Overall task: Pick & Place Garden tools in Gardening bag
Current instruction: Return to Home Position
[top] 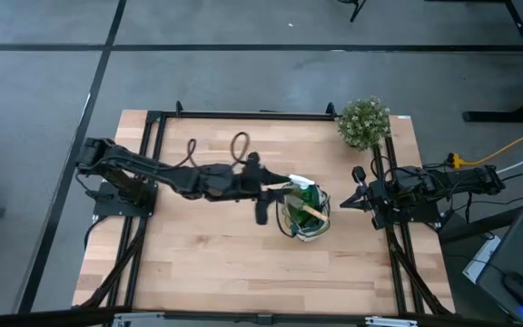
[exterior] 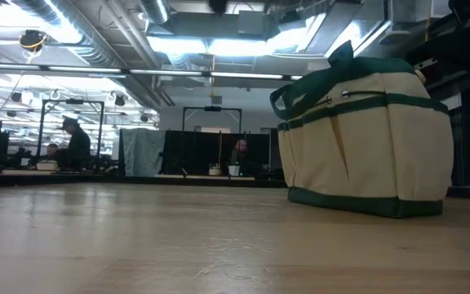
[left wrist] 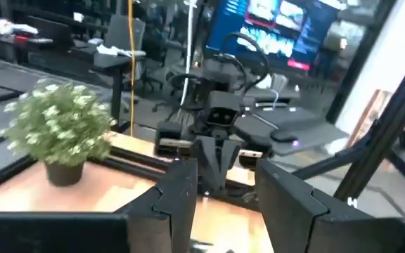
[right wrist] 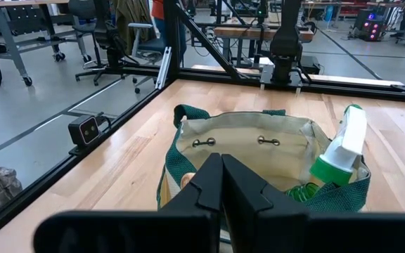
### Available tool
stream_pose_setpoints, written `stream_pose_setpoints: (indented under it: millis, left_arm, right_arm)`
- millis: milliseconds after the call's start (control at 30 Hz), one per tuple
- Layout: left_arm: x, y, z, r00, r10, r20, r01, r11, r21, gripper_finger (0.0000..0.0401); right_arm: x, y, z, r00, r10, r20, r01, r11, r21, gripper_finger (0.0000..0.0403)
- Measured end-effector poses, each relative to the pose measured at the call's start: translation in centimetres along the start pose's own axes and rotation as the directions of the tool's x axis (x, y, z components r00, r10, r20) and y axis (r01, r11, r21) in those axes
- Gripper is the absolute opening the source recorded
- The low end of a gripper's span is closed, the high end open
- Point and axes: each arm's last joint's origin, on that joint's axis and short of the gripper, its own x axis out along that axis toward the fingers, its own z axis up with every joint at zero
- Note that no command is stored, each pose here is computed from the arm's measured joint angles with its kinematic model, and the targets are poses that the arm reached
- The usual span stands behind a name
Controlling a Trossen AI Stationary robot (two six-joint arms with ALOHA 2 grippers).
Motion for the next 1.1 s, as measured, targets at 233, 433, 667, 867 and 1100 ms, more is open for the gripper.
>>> stream_pose_setpoints:
  millis: [233,433,667,867,1100]
  left_arm:
    - [-7.2,2.9,-0.1,0.989,0.129,0.071,-0.123,0.989,-0.083,0.0139]
    - [-13.6,4.7,1.3,0.951,0.264,0.161,-0.243,0.960,-0.137,0.0139]
    - [-17.5,5.6,3.3,0.932,0.266,0.246,-0.224,0.957,-0.186,0.0139]
    - [-18.9,5.9,4.2,0.921,0.259,0.290,-0.201,0.956,-0.215,0.0139]
    - [-18.8,6.0,4.0,0.927,0.259,0.270,-0.231,0.964,-0.132,0.0139]
  right_arm:
    - [0.0,0.0,0.0,1.000,0.000,0.000,0.000,1.000,0.000,0.0012]
    - [0.0,0.0,0.0,1.000,0.000,0.000,0.000,1.000,0.000,0.0012]
    - [0.0,0.0,0.0,1.000,0.000,0.000,0.000,1.000,0.000,0.0012]
    - [0.0,0.0,0.0,1.000,0.000,0.000,0.000,1.000,0.000,0.0012]
    - [0.0,0.0,0.0,1.000,0.000,0.000,0.000,1.000,0.000,0.0012]
